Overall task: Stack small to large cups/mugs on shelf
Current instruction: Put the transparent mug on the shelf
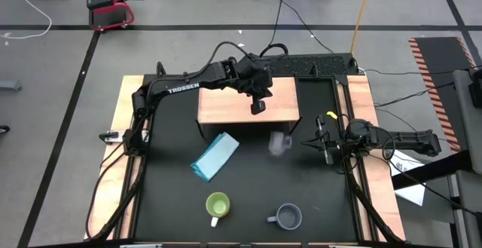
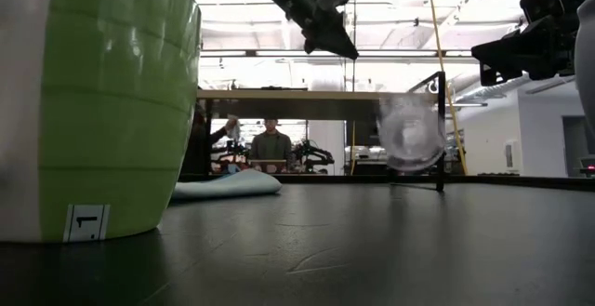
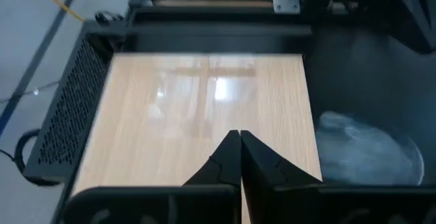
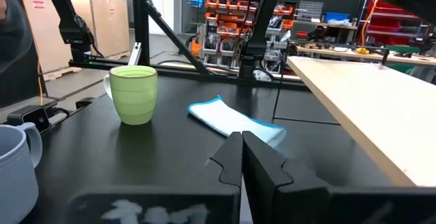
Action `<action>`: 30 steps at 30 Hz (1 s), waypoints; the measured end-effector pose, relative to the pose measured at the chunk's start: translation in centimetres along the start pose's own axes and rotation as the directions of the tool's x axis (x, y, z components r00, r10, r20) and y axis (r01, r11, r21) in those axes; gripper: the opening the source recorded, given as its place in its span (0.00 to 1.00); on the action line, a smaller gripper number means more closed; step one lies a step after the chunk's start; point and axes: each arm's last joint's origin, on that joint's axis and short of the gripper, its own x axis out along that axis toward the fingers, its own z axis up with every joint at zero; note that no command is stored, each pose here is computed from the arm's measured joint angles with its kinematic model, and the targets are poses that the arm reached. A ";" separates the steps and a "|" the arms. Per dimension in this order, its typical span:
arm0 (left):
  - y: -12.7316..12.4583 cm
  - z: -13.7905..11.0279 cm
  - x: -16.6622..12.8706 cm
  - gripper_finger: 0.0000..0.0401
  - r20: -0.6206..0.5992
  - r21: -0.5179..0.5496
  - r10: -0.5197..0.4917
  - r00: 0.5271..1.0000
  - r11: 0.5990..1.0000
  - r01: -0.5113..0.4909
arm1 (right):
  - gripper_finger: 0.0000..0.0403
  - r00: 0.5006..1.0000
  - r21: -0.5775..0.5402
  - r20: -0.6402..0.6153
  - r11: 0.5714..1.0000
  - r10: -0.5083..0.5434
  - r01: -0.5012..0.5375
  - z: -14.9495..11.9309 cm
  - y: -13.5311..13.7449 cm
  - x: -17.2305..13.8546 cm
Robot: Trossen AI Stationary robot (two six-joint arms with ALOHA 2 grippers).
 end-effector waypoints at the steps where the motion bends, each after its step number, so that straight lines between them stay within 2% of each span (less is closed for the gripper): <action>1: 0.0 -0.2 0.1 0.00 -0.014 -0.002 -0.003 1.000 1.000 0.003 | 0.00 1.000 0.003 0.000 1.000 0.000 0.000 0.0 0.0 0.0; 30: -0.5 -0.5 0.4 0.00 -0.038 0.001 -0.022 0.999 1.000 0.022 | 0.00 0.999 0.012 -0.048 1.000 0.004 -0.004 -0.4 0.0 0.3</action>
